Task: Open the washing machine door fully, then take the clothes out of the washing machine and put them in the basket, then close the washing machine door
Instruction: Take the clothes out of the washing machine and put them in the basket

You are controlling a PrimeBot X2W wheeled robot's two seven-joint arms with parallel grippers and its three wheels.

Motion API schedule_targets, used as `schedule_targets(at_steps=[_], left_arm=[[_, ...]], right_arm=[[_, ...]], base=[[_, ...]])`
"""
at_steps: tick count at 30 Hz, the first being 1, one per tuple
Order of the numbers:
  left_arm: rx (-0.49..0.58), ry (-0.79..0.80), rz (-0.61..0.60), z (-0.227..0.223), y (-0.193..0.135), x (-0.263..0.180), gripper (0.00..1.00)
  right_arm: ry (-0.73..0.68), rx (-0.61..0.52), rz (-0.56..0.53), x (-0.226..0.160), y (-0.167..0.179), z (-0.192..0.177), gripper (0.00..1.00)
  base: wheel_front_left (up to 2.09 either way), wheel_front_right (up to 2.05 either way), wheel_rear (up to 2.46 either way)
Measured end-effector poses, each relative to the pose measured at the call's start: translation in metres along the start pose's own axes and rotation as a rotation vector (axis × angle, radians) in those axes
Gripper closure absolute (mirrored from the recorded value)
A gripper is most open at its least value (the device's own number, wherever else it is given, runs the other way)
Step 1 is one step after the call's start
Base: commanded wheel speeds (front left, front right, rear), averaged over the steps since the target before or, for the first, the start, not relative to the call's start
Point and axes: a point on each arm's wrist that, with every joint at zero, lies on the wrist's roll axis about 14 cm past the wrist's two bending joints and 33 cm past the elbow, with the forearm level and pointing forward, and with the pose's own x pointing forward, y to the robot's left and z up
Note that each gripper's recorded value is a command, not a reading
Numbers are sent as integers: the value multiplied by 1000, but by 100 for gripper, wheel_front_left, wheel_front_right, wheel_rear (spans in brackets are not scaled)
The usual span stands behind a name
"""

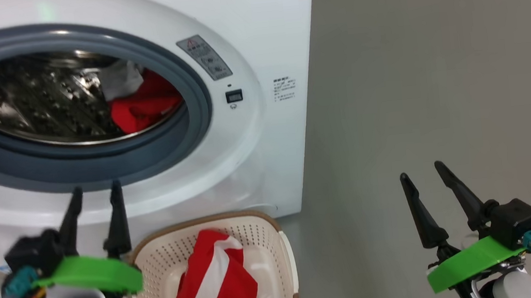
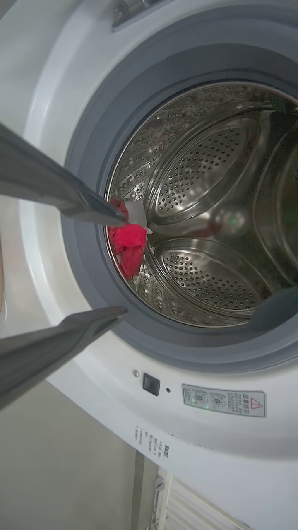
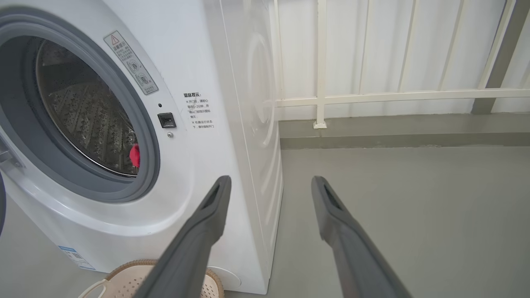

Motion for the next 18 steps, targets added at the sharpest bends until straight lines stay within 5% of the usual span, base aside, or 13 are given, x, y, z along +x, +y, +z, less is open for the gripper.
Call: schedule_targets(at_steps=[18], left_arm=[[-12,19,14,-13,21,113,0]], right_arm=[[42,-25,8,52,-12,-24,0]], base=[[0,0,0]])
